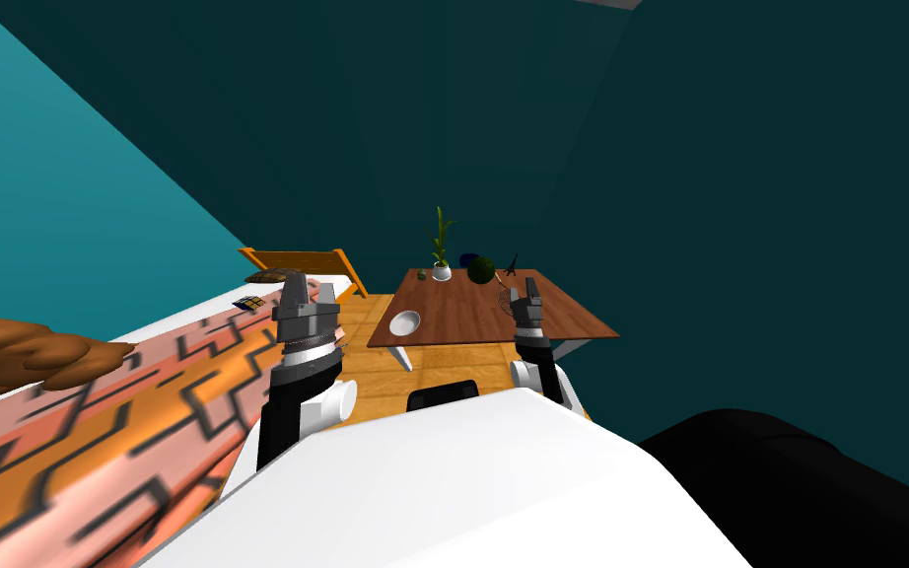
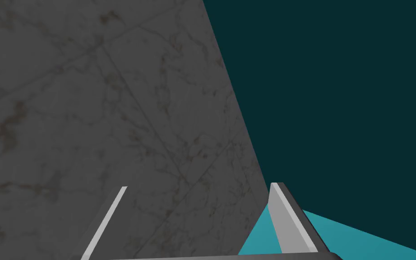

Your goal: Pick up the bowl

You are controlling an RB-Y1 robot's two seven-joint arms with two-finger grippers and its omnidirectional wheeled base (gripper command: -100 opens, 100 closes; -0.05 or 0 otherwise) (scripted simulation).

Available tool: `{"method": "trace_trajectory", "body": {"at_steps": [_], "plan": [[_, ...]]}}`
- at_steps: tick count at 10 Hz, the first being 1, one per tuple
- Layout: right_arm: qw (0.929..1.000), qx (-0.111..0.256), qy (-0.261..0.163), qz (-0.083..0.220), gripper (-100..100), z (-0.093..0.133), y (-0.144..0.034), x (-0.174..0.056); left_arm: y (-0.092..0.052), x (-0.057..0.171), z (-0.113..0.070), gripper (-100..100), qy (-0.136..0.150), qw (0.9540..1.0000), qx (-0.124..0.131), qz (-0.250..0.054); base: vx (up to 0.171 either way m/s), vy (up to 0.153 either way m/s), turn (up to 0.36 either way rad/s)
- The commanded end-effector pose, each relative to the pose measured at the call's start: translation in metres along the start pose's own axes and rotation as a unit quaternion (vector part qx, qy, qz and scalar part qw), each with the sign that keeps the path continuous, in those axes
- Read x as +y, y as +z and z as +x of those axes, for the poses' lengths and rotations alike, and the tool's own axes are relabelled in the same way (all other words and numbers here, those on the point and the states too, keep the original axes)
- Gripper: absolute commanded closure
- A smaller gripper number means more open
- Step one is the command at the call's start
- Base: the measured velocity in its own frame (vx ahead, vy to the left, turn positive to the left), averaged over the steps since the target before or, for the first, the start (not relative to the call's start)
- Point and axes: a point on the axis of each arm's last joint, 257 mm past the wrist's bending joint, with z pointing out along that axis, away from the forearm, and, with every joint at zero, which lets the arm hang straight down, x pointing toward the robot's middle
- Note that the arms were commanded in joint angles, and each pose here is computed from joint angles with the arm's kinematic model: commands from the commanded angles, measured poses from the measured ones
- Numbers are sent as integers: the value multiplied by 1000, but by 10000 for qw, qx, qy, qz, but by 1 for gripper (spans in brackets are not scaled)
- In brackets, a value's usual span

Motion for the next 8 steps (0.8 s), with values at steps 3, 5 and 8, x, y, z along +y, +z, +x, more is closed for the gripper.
{"method": "trace_trajectory", "body": {"at_steps": [3, 5, 8], "plan": [[10000, 0, 0, 0, 0, 0, 0, 0, 0, 18, 9, -100, 53, 9992, 338, -225, -2, -19, -5], [10000, 0, 0, 0, 0, 0, 0, 0, -1, 36, 12, -100, 46, 9976, 491, -483, -3, -36, -8], [10000, 0, 0, 0, 0, 0, 0, 0, -2, 59, 13, -100, 3, 9950, 580, -818, -4, -39, -5]]}}
